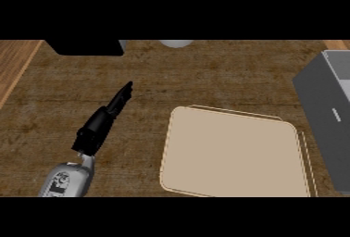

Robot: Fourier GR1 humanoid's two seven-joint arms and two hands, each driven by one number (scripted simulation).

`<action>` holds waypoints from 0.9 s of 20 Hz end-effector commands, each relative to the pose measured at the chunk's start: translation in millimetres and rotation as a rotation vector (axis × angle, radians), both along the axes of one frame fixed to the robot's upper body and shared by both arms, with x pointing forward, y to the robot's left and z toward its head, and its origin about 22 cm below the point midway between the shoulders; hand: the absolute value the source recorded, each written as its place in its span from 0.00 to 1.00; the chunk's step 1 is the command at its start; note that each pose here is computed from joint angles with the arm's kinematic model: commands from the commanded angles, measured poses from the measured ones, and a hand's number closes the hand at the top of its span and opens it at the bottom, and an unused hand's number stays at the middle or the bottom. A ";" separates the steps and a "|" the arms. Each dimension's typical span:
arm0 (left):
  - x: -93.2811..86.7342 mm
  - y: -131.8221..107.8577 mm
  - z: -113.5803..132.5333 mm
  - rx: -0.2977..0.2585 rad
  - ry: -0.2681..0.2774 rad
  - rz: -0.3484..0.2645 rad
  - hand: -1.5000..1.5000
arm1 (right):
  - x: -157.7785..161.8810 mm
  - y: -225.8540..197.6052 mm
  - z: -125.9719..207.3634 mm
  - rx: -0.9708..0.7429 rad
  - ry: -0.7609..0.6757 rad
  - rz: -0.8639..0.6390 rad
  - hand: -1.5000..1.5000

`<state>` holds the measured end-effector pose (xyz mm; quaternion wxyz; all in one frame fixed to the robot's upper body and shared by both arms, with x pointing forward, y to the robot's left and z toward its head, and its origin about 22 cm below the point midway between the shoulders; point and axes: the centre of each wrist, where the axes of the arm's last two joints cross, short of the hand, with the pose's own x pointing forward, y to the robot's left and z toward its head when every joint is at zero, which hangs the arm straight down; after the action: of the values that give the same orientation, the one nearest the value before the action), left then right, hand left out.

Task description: Pick the croissant from the tray and place it in the cardboard box

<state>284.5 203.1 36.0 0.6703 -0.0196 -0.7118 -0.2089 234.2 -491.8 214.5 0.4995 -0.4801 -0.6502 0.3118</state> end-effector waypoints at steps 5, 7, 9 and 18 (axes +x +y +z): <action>6.8 -2.3 14.7 0.006 -0.006 0.001 0.50 | 40.8 -8.2 -64.4 -0.018 0.122 -0.010 1.00; 12.0 1.7 5.0 -0.018 -0.003 -0.008 0.50 | 51.6 -9.0 -63.3 0.095 0.157 -0.059 1.00; 0.6 1.3 -2.2 -0.003 0.004 0.009 0.50 | 52.9 -14.1 -79.2 0.208 0.205 -0.075 0.00; -0.4 -3.3 8.4 -0.016 0.004 0.006 0.50 | 60.0 -33.9 -108.4 0.442 0.107 0.038 0.00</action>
<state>286.7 198.1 41.8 0.6700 -0.0239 -0.7132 -0.2045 296.1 -515.4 110.4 0.6232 -0.3706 -0.6427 0.2473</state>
